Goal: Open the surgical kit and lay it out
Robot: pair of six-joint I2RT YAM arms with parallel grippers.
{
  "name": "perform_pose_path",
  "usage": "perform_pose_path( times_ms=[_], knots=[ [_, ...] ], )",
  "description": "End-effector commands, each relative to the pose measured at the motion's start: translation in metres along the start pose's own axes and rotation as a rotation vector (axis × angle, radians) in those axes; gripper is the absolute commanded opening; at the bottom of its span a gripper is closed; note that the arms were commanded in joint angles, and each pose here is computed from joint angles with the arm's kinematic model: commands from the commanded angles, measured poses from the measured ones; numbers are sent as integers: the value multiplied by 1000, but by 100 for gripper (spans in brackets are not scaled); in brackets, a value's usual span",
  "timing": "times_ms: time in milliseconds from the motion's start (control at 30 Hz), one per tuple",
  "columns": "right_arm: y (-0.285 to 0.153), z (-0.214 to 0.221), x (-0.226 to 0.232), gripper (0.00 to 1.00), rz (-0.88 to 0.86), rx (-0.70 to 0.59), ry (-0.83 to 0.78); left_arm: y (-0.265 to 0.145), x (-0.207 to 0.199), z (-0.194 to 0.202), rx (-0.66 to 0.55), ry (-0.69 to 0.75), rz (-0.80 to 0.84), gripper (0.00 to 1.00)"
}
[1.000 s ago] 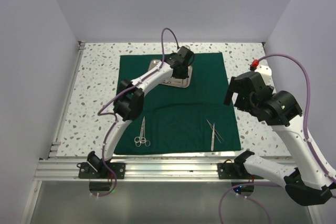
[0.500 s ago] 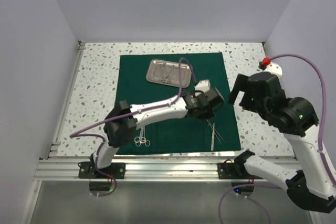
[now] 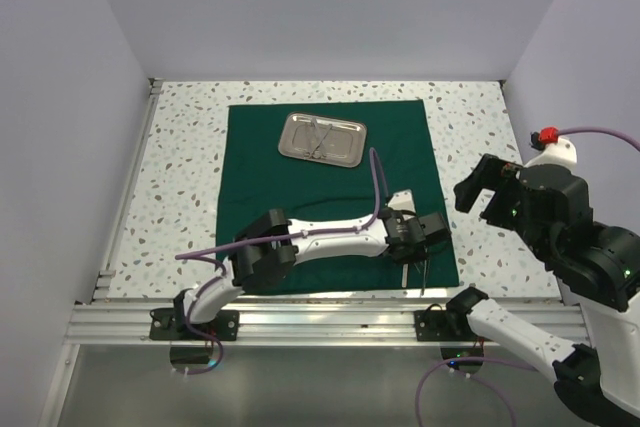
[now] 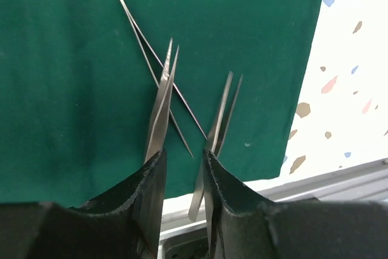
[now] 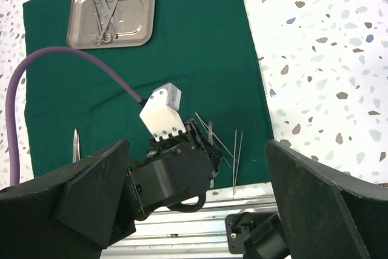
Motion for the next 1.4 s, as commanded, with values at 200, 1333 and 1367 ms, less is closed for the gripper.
perform_pose_path(
  times_ms=[200, 1333, 1367],
  knots=[
    [-5, 29, -15, 98, 85, 187, -94, -58, -13, -94, -158, -8, 56, 37],
    [71, 38, 34, 96, 251, 309, 195, 73, 134, -452, -306, 249, -103, 41],
    [73, 37, 34, 96, 254, 310, 193, 77, 138, -449, -293, 251, -112, 41]
  ],
)
Point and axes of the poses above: each gripper's point midway between its finger pads, its own y axis out along the fingers, its own x axis along the line the jaws close on, z = x × y, the point moved 6 cm from there along -y, back along the fingers, and after that the axes turned 11 degrees about -y, right-handed, at the moved point
